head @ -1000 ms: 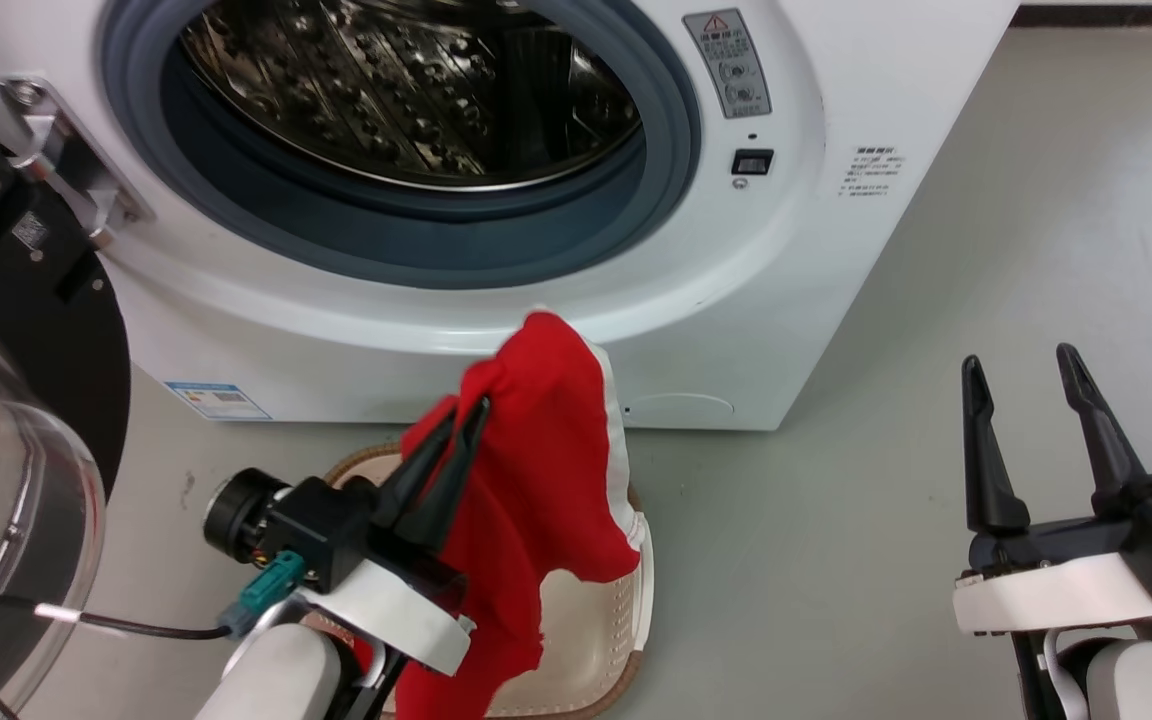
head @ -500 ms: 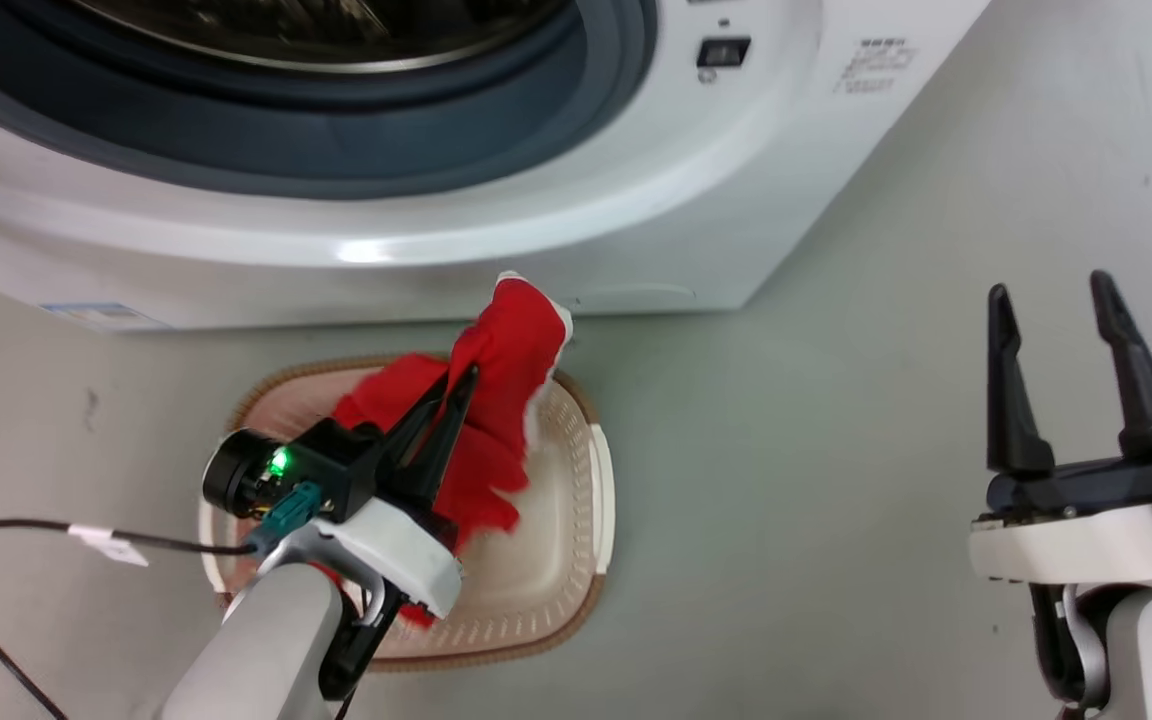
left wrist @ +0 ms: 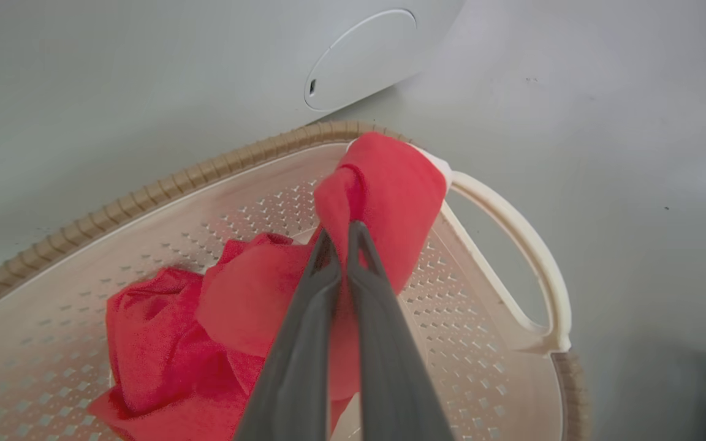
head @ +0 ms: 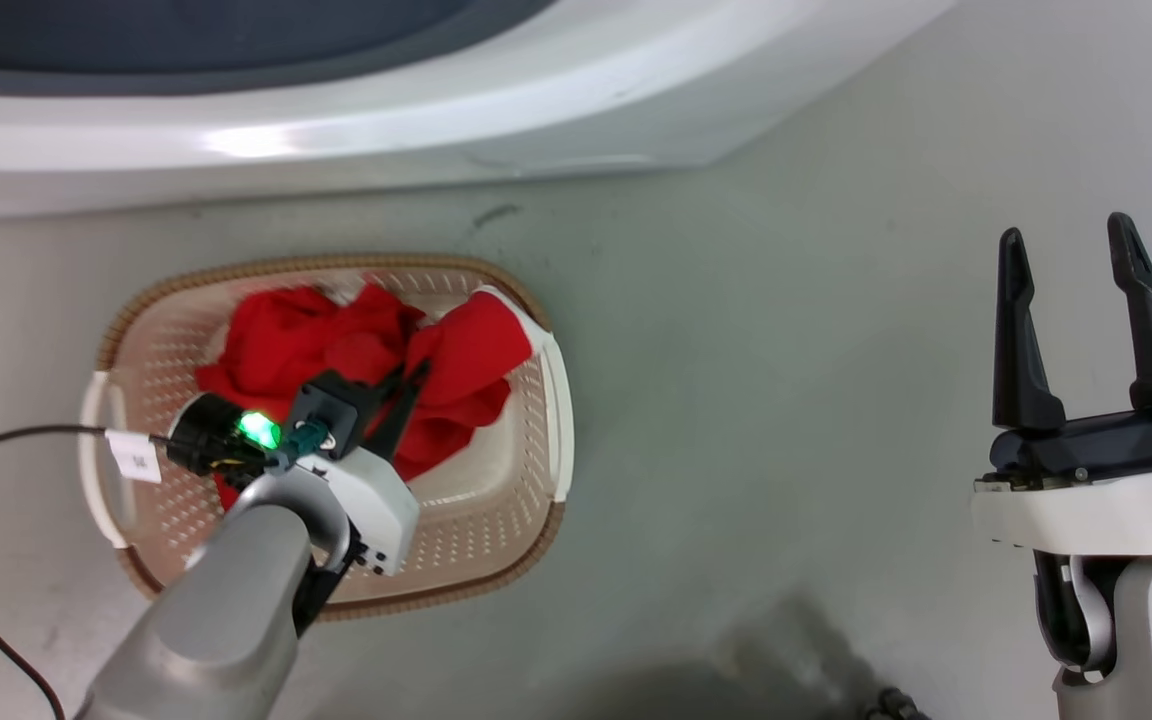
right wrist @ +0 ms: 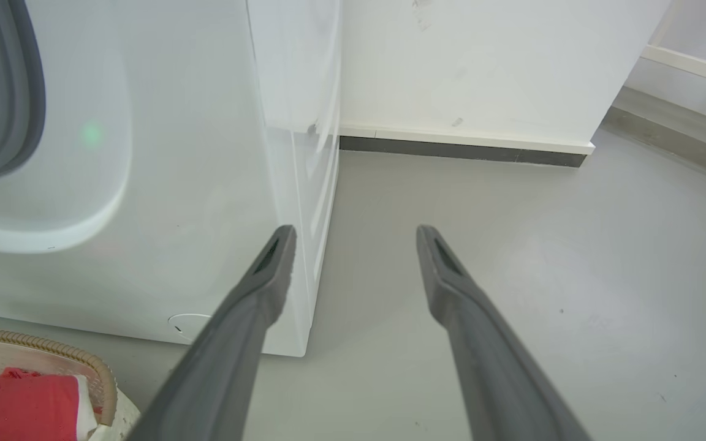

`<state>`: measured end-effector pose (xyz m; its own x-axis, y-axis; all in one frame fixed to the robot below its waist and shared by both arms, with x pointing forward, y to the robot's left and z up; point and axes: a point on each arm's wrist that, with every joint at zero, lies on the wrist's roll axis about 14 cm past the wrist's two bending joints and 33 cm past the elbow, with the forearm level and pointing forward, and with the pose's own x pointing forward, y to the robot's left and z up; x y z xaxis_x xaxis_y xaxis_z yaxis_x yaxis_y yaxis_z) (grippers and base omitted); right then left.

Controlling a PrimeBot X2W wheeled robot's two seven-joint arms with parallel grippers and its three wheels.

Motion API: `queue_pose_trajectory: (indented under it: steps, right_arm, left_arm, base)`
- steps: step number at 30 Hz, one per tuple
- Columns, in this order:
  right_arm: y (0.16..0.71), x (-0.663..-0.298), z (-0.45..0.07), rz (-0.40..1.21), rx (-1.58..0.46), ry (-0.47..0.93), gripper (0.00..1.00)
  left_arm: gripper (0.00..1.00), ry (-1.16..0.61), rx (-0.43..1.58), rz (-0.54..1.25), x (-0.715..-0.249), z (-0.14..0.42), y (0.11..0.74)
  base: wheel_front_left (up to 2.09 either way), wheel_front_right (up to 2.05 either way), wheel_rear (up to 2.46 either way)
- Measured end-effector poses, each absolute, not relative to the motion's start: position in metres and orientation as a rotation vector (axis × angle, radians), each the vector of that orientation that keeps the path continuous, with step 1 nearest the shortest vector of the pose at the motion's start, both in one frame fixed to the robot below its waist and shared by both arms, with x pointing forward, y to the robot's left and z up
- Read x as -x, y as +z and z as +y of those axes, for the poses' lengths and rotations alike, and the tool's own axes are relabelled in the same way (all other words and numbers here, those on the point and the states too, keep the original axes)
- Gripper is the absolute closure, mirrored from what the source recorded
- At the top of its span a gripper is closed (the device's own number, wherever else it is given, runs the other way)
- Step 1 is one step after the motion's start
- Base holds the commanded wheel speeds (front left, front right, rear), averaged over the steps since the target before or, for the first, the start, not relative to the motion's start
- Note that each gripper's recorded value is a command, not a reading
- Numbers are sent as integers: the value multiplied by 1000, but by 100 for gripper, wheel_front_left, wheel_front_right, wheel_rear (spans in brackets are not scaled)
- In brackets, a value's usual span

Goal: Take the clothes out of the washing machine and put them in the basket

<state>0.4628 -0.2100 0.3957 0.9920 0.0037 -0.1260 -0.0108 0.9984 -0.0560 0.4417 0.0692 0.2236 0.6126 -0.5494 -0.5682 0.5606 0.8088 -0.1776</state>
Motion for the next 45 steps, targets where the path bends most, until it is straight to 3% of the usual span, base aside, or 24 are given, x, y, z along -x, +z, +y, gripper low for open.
queue_pose_trajectory:
  steps: [7, 17, 18, 19, 30, 45]
  right_arm:
    - [360, -463, -216, 203, 56, -7, 0]
    - [332, -459, -221, 271, 56, -15, 0]
    - [333, -460, -221, 269, 56, -16, 0]
    - [335, -461, -222, 263, 56, -17, 0]
    - [384, -464, -222, 154, 59, -22, 0]
    - [476, -440, -206, -38, 69, 9, 0]
  left_arm:
    - [100, -690, -140, 799, -434, 83, 158]
    - [100, -717, -145, 922, -416, 73, 110]
    - [38, -734, -164, 920, -416, 73, 110]
    - [0, -738, -165, 914, -417, 71, 112]
    - [0, -624, -90, 792, -439, 75, 173]
    - [0, -373, 40, 315, -472, 116, 363]
  base:
    - [0, 0, 0]
    - [0, 0, 0]
    - [0, 0, 0]
    - [0, 0, 0]
    - [0, 0, 0]
    - [0, 0, 0]
